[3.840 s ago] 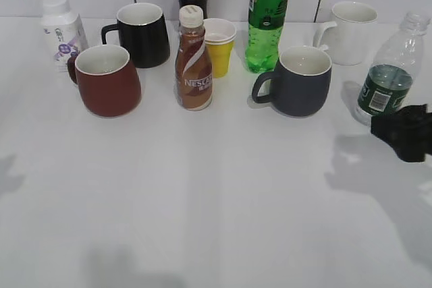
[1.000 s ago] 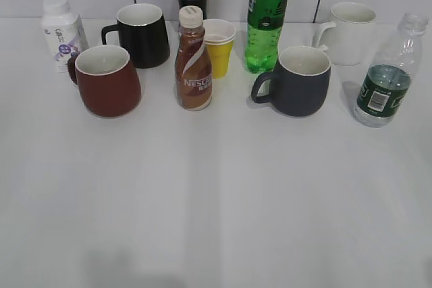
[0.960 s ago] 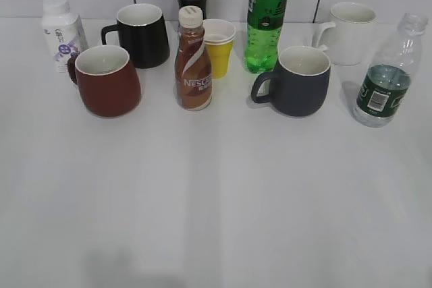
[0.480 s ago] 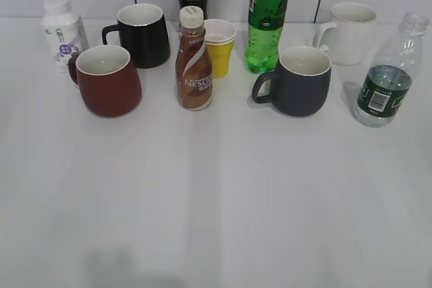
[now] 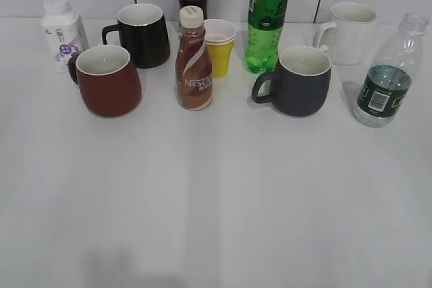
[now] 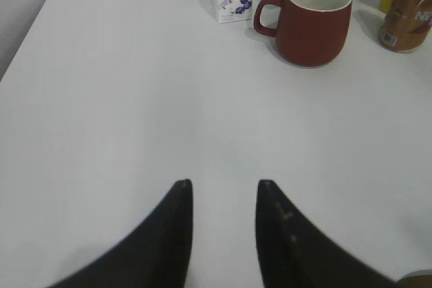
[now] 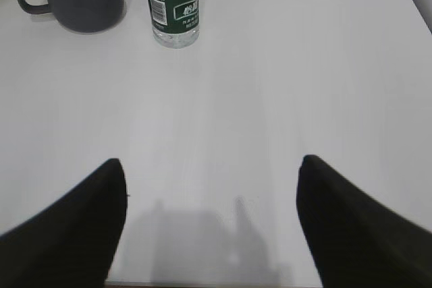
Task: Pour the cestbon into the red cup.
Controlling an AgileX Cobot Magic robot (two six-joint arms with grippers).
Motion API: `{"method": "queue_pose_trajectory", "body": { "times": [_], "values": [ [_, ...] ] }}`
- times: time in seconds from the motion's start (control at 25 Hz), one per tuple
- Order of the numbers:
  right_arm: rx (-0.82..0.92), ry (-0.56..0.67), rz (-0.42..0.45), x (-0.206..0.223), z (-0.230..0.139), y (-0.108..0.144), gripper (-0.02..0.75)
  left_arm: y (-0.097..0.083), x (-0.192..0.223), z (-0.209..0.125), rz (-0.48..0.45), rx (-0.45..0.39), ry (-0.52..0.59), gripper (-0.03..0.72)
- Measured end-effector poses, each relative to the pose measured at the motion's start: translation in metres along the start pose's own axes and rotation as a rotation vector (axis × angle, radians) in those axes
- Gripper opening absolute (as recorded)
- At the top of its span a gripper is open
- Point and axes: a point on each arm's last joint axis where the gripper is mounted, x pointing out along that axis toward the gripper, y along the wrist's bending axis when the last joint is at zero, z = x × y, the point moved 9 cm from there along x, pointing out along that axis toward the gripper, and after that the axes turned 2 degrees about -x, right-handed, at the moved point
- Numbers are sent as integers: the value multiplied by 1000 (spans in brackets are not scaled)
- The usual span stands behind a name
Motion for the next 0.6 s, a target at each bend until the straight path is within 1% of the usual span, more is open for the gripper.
{"method": "queue_pose_trajectory", "body": {
  "times": [0.6],
  "values": [
    [0, 0, 0, 0, 0, 0, 589, 0, 0, 0, 0, 0, 0, 239]
  ]
}}
